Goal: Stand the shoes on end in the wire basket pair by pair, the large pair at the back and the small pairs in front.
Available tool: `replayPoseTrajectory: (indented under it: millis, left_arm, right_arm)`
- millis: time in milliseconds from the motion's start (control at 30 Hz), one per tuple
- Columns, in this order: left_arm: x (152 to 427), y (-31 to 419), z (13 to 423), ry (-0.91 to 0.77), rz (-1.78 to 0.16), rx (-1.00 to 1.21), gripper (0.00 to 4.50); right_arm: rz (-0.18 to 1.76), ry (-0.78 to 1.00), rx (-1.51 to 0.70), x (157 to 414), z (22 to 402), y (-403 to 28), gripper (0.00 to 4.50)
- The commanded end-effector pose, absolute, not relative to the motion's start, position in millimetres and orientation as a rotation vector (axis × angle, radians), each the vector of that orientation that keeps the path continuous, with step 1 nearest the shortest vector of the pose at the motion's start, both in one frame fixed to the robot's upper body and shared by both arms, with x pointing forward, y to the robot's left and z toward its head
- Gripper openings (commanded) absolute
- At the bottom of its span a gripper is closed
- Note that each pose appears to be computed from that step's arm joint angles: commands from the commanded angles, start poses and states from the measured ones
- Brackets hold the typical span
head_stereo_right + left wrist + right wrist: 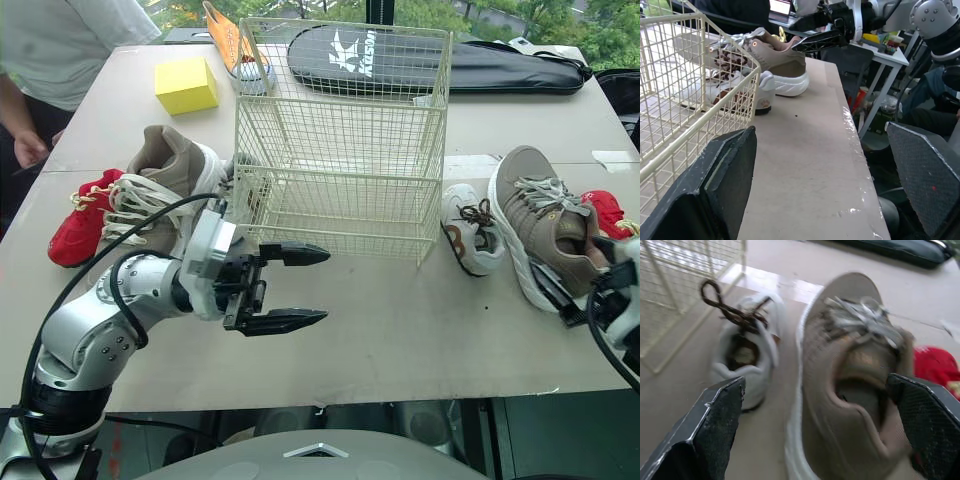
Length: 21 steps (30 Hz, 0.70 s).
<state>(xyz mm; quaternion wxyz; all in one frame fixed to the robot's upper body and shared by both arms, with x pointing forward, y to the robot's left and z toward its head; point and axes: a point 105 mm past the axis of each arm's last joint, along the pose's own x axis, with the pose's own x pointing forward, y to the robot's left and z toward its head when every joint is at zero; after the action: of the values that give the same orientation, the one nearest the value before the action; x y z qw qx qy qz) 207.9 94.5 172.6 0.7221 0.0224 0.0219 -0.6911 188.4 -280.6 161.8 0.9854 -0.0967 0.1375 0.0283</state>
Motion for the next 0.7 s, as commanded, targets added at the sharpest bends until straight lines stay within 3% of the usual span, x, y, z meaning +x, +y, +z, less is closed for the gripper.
replayPoseTrajectory:
  millis: [33,300,567,700]
  left_arm:
    - [204.1,93.2,177.7,0.004,-1.57,0.081,4.5]
    - [201.9,96.7,168.1,0.0,-1.59,0.08,4.5]
    - [200.9,96.6,174.9,-0.009,-1.583,0.094,4.5]
    - [204.4,94.3,181.0,-0.016,-1.566,0.1,4.5]
  right_arm:
    - [-0.042,0.236,-0.234,186.3,172.6,-289.3,4.49]
    - [-0.069,0.308,-0.071,188.9,149.3,-291.9,4.49]
    - [-0.022,0.355,-0.041,214.6,136.0,-296.8,4.49]
    - [-0.032,0.383,-0.059,219.8,127.1,-302.6,3.31]
